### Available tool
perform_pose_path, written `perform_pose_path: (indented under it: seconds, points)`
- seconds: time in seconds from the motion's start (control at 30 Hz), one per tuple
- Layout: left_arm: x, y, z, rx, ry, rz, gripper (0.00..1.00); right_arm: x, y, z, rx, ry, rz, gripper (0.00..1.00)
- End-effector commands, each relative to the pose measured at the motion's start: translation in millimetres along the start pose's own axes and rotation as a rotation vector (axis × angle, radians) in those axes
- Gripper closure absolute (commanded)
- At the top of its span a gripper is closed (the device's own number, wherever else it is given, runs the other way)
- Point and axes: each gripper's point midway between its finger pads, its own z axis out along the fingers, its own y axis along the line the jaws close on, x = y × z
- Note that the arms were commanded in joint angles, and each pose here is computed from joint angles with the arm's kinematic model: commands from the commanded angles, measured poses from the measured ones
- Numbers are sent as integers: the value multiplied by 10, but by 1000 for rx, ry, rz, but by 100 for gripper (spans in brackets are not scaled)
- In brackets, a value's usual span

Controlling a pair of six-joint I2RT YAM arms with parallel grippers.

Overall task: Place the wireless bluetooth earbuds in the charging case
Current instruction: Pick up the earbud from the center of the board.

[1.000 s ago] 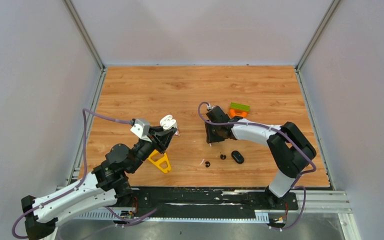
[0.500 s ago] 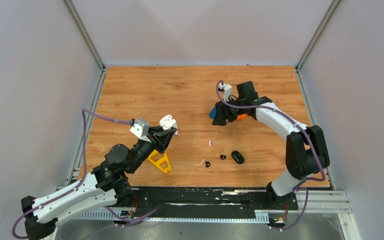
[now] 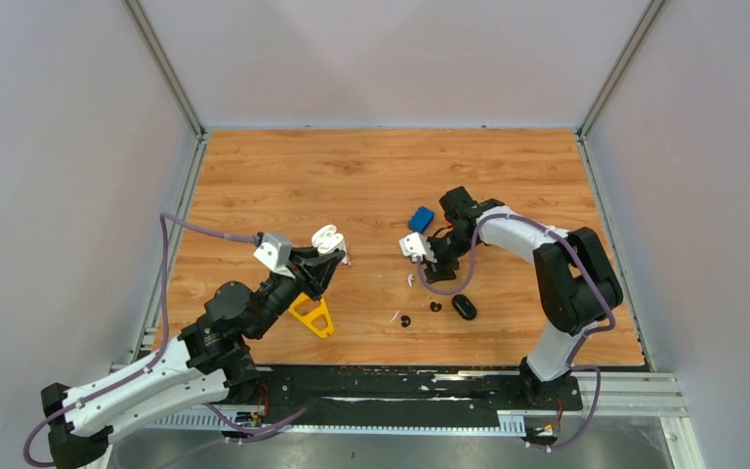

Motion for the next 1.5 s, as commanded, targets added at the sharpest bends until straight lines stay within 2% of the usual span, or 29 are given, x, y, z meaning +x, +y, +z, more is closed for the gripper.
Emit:
perform_pose_path:
  seconds: [0.0, 0.3, 0.8, 1.0, 1.3, 1.47]
  points:
    - [-189, -41, -6, 10, -42, -16, 100, 40, -28, 176, -43, 60, -252, 50]
    - [-179, -9, -30, 0, -42, -7, 100, 125, -37, 403, -148, 106, -242, 61]
    - [-184, 23, -72, -8, -53, -9, 100, 145, 105, 524, -246, 159, -213, 60]
    - [-185, 33, -91, -10, -52, -10, 100, 214, 120, 552, -303, 201, -175, 65]
    - [-170, 35, -91, -10, -51, -8, 100, 244, 162, 615, -308, 232, -198, 67]
    - [-169, 41, -98, -11, -51, -3, 100, 216, 154, 634, -294, 224, -204, 65]
